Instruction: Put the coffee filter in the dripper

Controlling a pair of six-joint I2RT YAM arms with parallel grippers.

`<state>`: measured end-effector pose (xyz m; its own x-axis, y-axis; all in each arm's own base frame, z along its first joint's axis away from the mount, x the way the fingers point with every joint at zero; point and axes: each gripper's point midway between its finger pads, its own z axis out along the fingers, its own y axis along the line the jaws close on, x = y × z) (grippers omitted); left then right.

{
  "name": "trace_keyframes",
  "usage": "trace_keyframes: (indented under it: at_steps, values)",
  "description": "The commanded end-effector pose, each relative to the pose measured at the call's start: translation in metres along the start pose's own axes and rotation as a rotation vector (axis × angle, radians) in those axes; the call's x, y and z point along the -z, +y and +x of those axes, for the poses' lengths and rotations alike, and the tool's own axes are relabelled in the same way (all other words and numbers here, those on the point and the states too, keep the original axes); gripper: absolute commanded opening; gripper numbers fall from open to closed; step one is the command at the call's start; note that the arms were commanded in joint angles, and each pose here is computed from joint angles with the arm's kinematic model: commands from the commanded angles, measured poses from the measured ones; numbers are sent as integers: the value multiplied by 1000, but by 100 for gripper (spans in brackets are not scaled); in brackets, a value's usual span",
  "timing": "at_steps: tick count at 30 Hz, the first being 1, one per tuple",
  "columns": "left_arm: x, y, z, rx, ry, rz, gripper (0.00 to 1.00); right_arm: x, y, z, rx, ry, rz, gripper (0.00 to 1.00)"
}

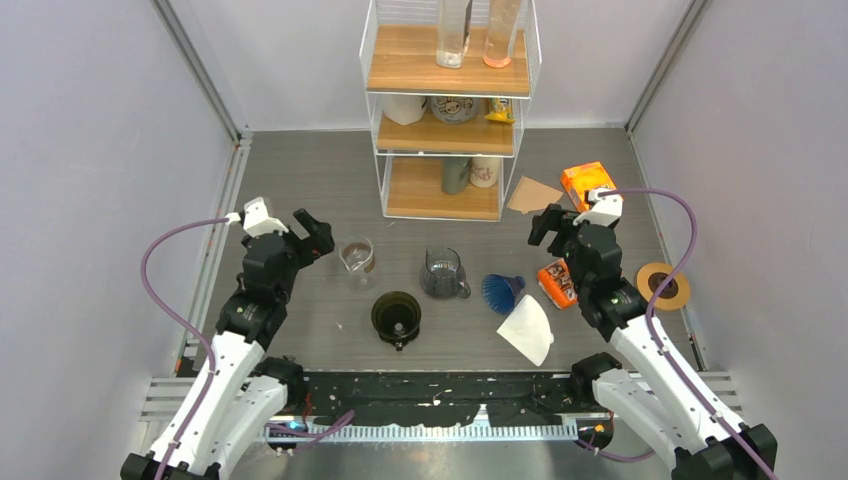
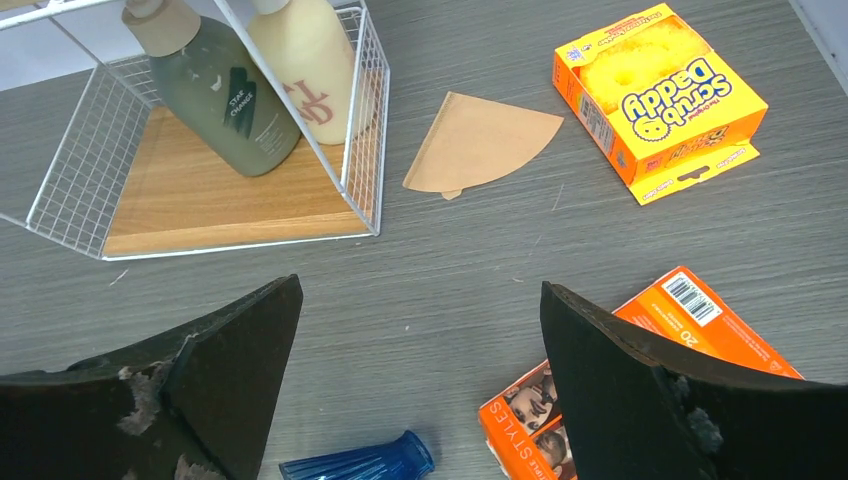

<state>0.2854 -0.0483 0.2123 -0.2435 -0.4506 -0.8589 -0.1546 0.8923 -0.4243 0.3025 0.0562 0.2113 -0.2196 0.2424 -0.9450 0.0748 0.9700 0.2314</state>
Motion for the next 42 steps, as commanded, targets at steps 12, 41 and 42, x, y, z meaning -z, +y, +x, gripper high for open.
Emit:
trace_keyframes:
  at_steps: [12,41,42]
  values:
    - [0,-11,-15,20,-63,50,99,-1,14,-17,-3,-53,-66,95]
    - [-23,-22,-24,79,-131,73,99,-22,-42,10,-104,229,258,96]
    - [-24,-21,-23,76,-128,69,99,-23,-37,14,-101,253,226,96]
